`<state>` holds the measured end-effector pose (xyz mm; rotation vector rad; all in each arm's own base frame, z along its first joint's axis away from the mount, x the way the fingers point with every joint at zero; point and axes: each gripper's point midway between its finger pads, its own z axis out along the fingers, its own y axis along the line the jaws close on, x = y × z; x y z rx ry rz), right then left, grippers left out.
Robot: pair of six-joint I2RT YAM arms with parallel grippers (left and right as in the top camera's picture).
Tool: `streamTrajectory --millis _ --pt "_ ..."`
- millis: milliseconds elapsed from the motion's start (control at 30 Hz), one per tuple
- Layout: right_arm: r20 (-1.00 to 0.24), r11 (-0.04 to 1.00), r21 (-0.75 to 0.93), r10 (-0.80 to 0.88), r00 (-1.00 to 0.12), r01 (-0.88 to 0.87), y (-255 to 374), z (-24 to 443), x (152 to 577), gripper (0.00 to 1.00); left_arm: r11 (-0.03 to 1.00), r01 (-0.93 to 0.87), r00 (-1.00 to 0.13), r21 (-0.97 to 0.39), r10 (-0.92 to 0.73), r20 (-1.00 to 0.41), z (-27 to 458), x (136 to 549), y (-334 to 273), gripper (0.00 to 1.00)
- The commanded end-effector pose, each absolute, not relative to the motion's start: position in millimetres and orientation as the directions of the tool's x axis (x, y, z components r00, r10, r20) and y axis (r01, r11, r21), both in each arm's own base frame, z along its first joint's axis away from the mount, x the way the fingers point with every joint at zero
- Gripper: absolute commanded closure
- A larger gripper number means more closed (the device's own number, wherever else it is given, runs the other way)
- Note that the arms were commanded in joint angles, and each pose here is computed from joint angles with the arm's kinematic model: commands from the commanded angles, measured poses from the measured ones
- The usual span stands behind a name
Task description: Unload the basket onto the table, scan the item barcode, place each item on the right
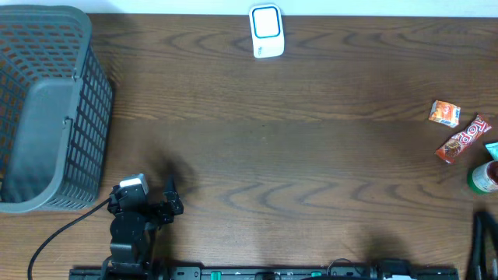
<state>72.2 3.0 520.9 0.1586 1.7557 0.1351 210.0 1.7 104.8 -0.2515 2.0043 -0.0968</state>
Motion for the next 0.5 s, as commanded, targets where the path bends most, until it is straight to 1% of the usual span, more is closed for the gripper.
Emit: streamTrajectory --millis 0,100,133,233,333,467 --pt "-0.984 0.991 0.116 0.124 -0.127 0.068 -6.1 513.9 35.5 0.01 0.978 -0.134 -0.421 -0.161 -0.204 -0.884 102.0 209.6 3.0 0.02" --pt "-0.994 0.995 0.069 0.074 -0.078 0.065 -6.7 510.2 18.2 0.01 0.978 -0.134 -0.421 -0.161 -0.204 -0.884 102.0 209.6 3.0 0.02" --pt "-0.998 0.997 0.040 0.042 -0.037 0.060 -6.5 509.1 12.0 0.01 0.978 -0.134 -0.421 -0.161 -0.204 -0.884 102.0 209.6 3.0 0.02" --pt "-0.999 0.998 0.025 0.023 0.027 0.060 -6.4 504.9 9.3 0.01 0.978 -0.134 -0.421 -0.161 -0.204 -0.884 102.0 209.6 3.0 0.02" --pt "-0.997 0.998 0.027 0.022 0.079 0.058 -6.5 496.1 15.1 0.01 0.978 -0.134 -0.421 -0.161 -0.204 -0.884 102.0 209.6 3.0 0.02" --pt "-0.991 0.998 0.029 0.022 0.130 0.050 -6.0 475.1 39.6 0.01 0.978 -0.134 -0.421 -0.161 -0.204 -0.884 102.0 209.6 3.0 0.02"
